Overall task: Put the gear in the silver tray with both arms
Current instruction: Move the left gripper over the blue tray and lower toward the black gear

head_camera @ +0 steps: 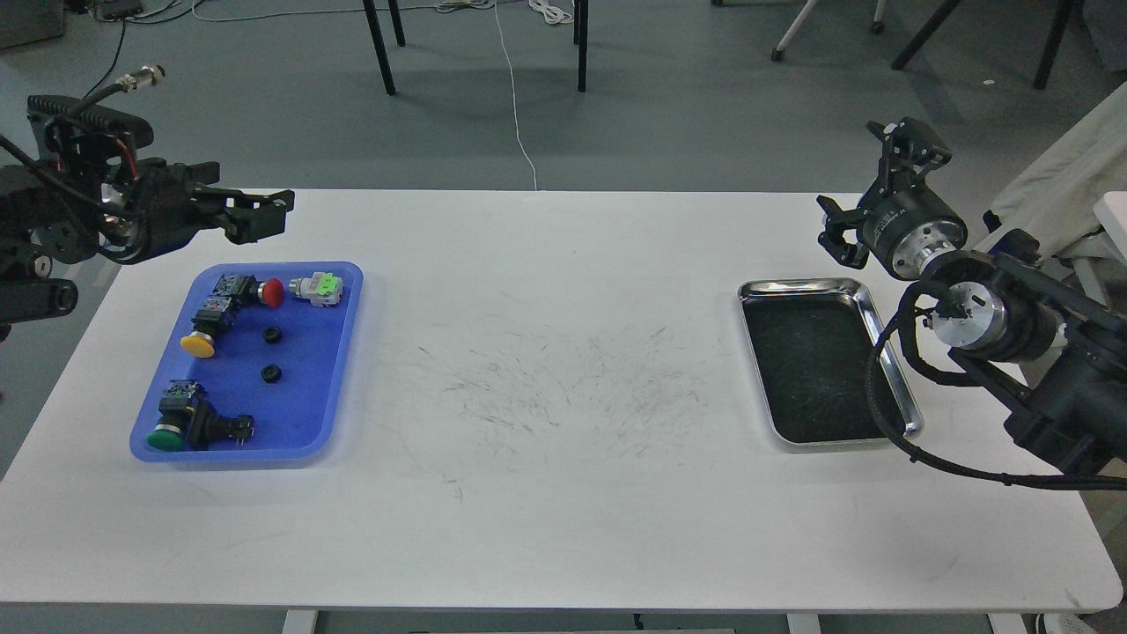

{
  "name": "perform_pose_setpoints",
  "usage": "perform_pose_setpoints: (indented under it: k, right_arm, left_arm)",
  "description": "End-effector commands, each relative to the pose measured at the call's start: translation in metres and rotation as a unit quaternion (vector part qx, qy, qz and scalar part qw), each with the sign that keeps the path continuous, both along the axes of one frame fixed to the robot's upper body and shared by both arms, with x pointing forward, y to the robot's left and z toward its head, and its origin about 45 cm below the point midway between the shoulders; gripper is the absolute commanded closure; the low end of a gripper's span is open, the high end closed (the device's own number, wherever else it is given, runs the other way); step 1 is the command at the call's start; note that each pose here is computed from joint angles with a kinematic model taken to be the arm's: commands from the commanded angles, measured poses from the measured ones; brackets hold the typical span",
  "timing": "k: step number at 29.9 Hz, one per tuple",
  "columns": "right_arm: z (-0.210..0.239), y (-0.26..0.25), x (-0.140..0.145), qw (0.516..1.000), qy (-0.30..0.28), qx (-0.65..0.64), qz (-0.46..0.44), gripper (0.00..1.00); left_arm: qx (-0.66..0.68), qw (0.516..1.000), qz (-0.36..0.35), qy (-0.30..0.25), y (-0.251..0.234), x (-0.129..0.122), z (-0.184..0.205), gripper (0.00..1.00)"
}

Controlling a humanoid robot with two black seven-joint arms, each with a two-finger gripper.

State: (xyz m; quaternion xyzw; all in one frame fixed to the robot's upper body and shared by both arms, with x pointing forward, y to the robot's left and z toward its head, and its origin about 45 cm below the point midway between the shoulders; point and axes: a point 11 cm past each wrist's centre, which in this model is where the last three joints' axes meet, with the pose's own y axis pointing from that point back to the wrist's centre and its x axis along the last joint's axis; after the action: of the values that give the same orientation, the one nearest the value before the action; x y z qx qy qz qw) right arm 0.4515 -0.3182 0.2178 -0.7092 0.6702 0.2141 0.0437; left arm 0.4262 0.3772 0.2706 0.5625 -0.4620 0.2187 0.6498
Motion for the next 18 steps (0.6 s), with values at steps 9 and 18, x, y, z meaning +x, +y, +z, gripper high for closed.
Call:
perform_pose_setpoints:
  k: [9, 18]
  right_arm:
    - [0.001, 0.0, 0.001, 1.0, -0.001, -0.001, 0.001, 0.01]
    - [-0.007, 0.005, -0.003, 1.0, 0.01, -0.015, 0.013, 0.01]
  left_arm:
    - [0.004, 0.998, -0.044, 0.052, 0.016, -0.031, -0.043, 0.01]
    - [0.042, 0.995, -0.078, 0.04, 0.021, -0.031, -0.05, 0.02]
